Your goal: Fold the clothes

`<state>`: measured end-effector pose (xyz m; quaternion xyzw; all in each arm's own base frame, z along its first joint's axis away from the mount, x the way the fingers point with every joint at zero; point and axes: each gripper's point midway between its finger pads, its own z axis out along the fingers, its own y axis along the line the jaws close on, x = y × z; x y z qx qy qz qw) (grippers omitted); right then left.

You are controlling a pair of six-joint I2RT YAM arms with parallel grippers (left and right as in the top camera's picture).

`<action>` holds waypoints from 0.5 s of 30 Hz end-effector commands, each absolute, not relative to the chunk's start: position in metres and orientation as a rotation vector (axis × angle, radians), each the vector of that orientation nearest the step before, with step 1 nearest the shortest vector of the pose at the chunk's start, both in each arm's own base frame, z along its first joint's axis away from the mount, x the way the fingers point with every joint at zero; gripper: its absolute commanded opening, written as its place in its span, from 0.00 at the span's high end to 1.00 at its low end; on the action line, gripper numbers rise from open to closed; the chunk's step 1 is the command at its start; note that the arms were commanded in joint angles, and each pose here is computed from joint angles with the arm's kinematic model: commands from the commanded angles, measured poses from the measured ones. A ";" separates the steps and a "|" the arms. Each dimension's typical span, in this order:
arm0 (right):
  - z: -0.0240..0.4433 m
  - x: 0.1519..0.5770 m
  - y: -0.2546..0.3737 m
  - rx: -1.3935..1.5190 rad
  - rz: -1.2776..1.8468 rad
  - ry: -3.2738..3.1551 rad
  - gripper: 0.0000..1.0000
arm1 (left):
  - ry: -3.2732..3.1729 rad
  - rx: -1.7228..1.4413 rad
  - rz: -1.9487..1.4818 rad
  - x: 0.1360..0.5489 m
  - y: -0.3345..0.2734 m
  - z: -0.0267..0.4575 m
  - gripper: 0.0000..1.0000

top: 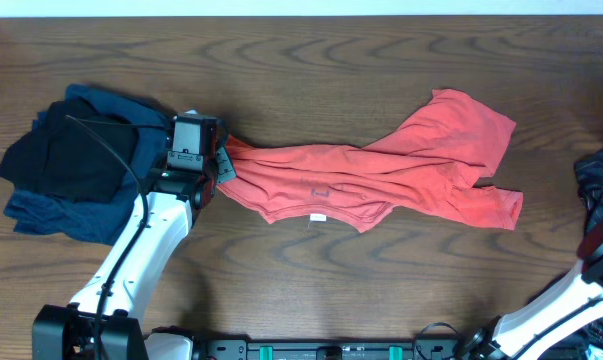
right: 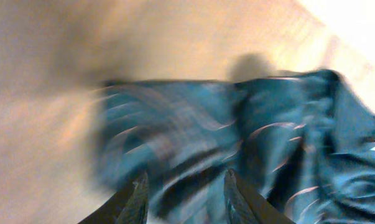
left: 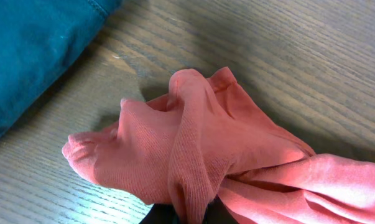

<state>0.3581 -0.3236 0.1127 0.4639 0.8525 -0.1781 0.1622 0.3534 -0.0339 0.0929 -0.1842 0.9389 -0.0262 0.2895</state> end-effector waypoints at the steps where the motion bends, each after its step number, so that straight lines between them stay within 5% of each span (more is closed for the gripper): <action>1: 0.149 0.394 -0.264 1.141 -0.186 2.462 0.61 | 2.509 -0.501 -0.023 0.352 -0.027 0.092 0.93; 15: 0.062 0.366 -0.102 0.711 0.070 2.990 0.56 | 2.559 -0.504 0.000 0.341 -0.025 0.086 0.94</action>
